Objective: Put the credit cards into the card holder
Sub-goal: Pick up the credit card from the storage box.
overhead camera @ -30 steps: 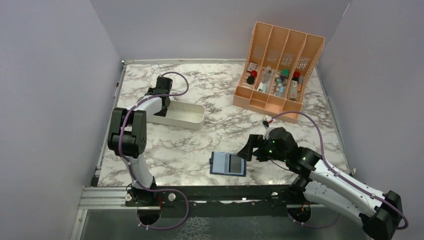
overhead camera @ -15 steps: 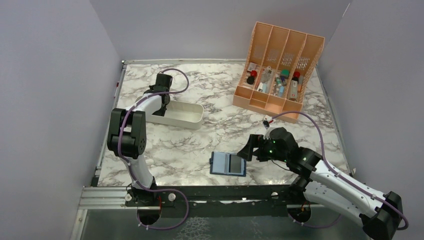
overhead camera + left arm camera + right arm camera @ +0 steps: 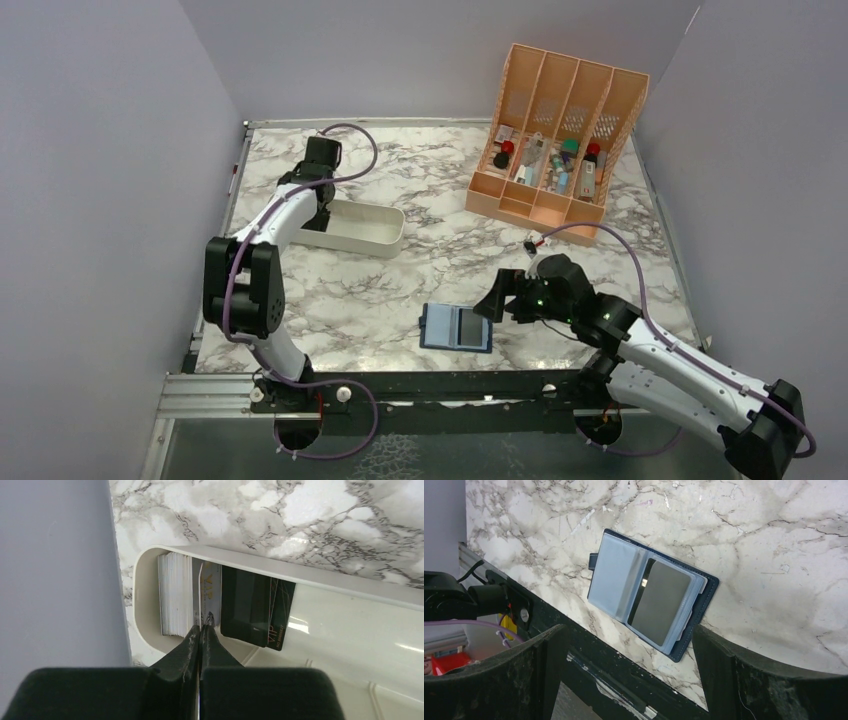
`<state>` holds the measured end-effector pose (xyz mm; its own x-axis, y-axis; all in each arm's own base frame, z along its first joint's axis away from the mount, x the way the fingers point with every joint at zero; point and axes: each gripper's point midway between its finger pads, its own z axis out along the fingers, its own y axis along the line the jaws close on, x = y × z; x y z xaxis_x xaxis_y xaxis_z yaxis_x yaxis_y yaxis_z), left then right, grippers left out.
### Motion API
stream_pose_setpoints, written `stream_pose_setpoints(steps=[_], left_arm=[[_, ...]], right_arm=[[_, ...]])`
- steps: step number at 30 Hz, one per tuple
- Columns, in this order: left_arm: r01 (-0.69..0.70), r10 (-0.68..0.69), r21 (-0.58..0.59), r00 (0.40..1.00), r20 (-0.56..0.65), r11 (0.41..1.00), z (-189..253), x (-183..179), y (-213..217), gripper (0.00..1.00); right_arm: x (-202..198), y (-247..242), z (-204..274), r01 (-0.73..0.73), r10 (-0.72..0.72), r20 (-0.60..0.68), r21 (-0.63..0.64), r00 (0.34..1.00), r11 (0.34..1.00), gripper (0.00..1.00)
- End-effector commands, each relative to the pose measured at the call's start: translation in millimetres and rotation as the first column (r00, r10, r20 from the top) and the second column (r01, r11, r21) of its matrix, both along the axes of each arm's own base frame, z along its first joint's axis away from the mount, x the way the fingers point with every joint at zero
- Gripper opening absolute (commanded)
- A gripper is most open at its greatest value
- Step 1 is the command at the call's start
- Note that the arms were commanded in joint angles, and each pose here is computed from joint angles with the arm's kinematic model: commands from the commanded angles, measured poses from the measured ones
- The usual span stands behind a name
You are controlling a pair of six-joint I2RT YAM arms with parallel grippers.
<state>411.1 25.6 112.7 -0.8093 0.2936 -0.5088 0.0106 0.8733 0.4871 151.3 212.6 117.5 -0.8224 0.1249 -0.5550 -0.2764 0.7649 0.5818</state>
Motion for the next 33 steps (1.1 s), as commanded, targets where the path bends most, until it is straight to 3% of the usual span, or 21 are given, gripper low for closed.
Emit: stream_pose_setpoints(steps=[1, 7, 11, 15, 19, 24, 27, 33], left_arm=[[0.028, -0.018, -0.125, 0.997, 0.081, 0.992, 39.3, -4.8, -22.2, 0.00], [0.081, -0.041, -0.281, 0.989, 0.143, 0.956, 62.5, -14.7, -47.0, 0.00], [0.176, -0.090, -0.468, 0.975, 0.201, 0.866, 79.7, -21.9, -84.7, 0.00], [0.287, -0.126, -0.680, 0.953, 0.276, 0.675, 97.6, -39.1, -133.4, 0.00], [0.352, -0.126, -0.834, 0.935, 0.331, 0.424, 112.8, -61.6, -175.1, 0.00], [0.392, -0.122, -0.918, 0.915, 0.384, 0.053, 139.9, -93.1, -216.8, 0.00], [0.362, -0.122, -0.925, 0.919, 0.375, -0.113, 145.5, -115.7, -232.7, 0.00], [0.251, -0.211, -0.946, 0.932, 0.293, -0.204, 128.5, -161.1, -268.5, 0.00]], right_arm=[[-1.4, 7.6, 6.0, -0.027, 0.027, 0.000, 0.029, 1.000, 0.999, 0.96], [-3.4, 12.0, 6.0, -0.041, 0.041, -0.008, 0.053, 0.999, 0.998, 0.96], [-3.1, 15.5, 10.2, -0.049, 0.050, -0.003, 0.070, 0.999, 0.996, 0.96], [-2.8, 19.5, 17.6, -0.051, 0.050, 0.008, 0.109, 0.999, 0.993, 0.96], [-3.4, 26.6, 24.8, -0.066, 0.063, 0.025, 0.169, 0.998, 0.983, 0.93], [-2.9, 36.2, 41.5, -0.062, 0.057, 0.025, 0.261, 0.998, 0.963, 0.89], [-2.8, 45.6, 58.2, -0.074, 0.063, 0.043, 0.358, 0.997, 0.931, 0.82], [3.5, 61.8, 85.2, -0.080, 0.053, 0.067, 0.515, 0.996, 0.853, 0.50]])
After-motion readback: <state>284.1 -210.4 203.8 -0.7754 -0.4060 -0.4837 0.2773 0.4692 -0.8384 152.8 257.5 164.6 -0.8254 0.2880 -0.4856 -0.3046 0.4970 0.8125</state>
